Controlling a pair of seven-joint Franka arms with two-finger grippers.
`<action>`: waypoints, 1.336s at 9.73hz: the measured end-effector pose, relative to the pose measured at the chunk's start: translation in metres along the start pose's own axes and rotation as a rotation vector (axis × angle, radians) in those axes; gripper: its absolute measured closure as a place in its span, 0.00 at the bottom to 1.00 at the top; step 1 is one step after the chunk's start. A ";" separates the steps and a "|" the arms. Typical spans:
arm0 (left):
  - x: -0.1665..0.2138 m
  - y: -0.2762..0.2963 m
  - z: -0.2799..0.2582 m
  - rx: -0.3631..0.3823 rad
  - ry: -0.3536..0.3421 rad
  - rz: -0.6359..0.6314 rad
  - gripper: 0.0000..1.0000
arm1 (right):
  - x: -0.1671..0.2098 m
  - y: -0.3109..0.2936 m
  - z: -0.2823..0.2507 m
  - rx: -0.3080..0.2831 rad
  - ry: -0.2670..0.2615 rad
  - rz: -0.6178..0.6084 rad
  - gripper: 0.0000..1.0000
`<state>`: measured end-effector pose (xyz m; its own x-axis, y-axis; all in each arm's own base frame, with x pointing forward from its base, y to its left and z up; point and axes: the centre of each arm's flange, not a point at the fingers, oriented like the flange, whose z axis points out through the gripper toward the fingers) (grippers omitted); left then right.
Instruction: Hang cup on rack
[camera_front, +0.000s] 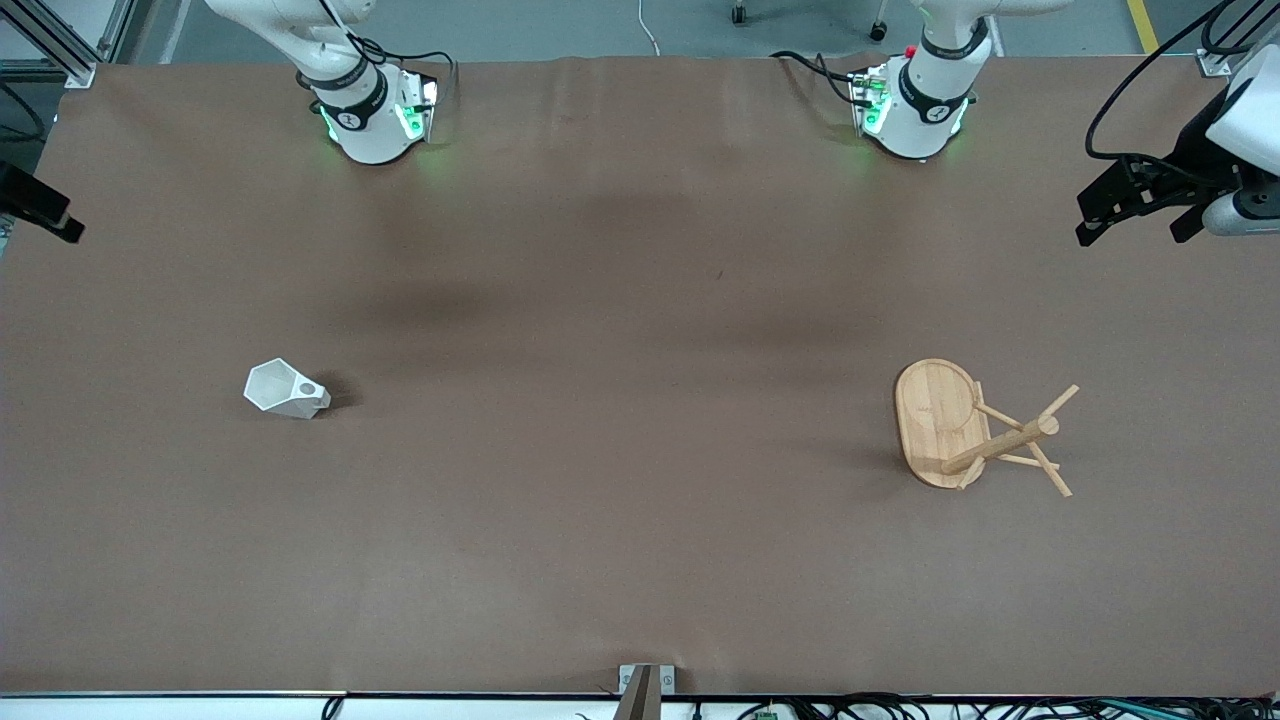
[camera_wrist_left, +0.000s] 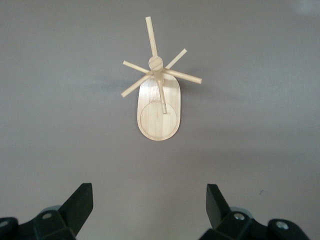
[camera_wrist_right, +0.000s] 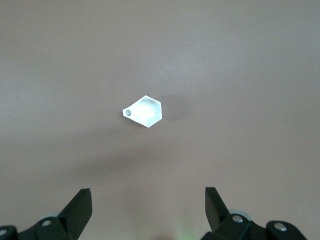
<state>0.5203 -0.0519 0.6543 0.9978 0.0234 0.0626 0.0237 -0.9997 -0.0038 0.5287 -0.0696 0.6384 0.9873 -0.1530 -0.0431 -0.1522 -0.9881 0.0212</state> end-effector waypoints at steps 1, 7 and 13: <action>-0.001 0.000 0.000 0.001 -0.009 0.000 0.00 | 0.015 -0.001 0.032 -0.003 -0.027 -0.009 0.00; -0.001 0.000 0.001 0.002 -0.014 0.000 0.00 | 0.063 0.002 0.261 -0.012 0.016 -0.068 0.00; 0.000 0.000 0.002 0.002 -0.016 0.000 0.00 | 0.043 0.015 0.385 -0.019 0.069 -0.090 0.03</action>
<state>0.5200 -0.0519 0.6527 0.9986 0.0234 0.0467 0.0236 -0.9997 -0.0055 0.5516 -0.0971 0.2521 0.9979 -0.0613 0.0229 -0.0622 -0.9973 0.0397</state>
